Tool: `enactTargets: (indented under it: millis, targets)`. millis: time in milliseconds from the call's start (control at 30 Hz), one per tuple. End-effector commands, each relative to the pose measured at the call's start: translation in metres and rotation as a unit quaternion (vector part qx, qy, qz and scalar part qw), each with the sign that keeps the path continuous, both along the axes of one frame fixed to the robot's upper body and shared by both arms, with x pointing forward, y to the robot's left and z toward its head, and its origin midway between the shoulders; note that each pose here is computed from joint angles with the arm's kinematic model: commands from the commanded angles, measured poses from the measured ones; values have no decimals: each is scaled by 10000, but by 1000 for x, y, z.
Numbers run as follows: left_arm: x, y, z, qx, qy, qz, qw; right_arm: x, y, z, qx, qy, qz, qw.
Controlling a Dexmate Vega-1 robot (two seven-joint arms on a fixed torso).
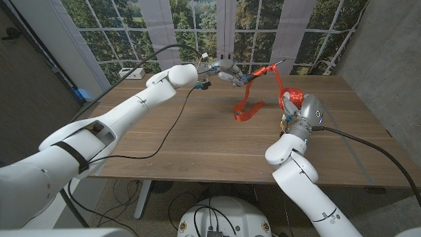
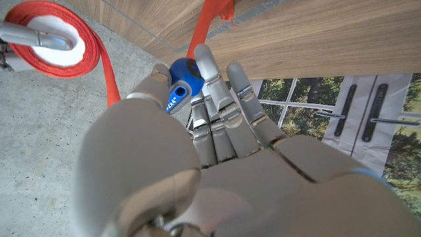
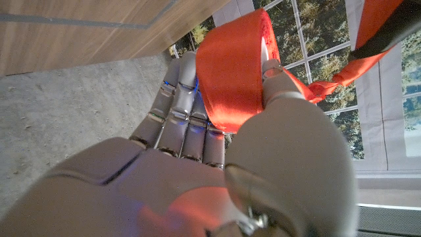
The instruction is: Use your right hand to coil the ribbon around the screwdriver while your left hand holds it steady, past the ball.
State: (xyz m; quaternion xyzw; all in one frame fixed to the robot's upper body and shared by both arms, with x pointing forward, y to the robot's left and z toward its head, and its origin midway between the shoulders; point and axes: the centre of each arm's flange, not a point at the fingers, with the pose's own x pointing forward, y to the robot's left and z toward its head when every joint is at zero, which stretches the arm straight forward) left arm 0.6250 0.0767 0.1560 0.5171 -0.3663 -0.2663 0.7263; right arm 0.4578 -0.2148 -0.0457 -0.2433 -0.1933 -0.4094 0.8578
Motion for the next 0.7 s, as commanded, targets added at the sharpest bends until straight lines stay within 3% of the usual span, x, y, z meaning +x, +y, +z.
enactTargets:
  millis: [33,67,333,400,467,700]
  targets:
    - [0,-4,1,34,20,3,10000,11,-15,-26,302,431,-109,9986]
    - [0,-5,2,94,11,9,10000,12,-14,-26,240,452,-280,9983]
    - [1,-2,1,-66,15,70,10000,23,-20,-38,352,793,-247,9959]
    - [2,-3,2,-49,47,20,10000,26,-21,-39,327,879,-386,9948]
    - [2,-4,2,-29,106,-27,9999,27,-24,-41,414,866,-257,9951]
    - [2,-7,2,126,173,-148,9997,30,-26,-33,359,679,-395,9963]
